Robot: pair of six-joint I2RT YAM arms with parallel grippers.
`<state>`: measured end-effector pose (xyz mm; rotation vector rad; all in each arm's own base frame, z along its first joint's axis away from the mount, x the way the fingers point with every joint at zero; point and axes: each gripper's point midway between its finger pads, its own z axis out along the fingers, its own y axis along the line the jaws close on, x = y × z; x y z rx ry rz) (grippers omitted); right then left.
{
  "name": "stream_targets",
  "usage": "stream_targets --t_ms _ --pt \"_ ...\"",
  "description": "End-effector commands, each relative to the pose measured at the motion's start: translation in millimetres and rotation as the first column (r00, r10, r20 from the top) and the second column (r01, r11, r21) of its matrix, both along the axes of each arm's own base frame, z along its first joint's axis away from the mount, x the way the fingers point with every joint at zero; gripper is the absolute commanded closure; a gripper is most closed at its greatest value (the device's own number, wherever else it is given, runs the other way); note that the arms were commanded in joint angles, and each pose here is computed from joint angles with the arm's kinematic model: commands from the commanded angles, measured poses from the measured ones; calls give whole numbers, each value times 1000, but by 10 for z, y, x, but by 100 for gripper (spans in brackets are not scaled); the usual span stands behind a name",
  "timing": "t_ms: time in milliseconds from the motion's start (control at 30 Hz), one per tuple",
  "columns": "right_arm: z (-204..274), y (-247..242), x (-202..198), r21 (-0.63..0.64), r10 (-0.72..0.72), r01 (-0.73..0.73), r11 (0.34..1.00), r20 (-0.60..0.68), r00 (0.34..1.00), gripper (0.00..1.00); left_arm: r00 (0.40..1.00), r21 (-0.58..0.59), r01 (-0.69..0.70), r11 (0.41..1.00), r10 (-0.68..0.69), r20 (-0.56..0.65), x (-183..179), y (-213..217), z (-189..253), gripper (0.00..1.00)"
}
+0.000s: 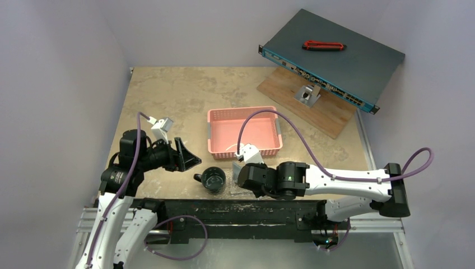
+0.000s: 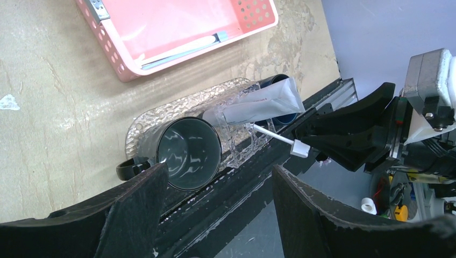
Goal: Prepare toiletry sets of a toothbrush and toothpaste on the tray
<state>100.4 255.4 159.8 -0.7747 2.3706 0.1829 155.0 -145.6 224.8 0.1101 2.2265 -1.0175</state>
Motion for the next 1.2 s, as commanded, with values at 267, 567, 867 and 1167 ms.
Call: stream_targets --t_ms 267,567,867,1167 --pt "603 -29 251 122 -71 53 991 148 986 58 999 7 16 1000 -16 41 53 -11 23 31" --pt "1001 26 514 132 -88 56 990 251 964 52 999 9 19 1000 -20 33 57 -19 8 31" --pt "1234 172 960 162 -94 45 986 310 946 46 1000 13 19 1000 -19 22 66 -20 -15 31" --pt "1117 402 1447 162 -67 20 987 289 955 45 1000 19 14 1000 -15 10 82 -14 -40 31"
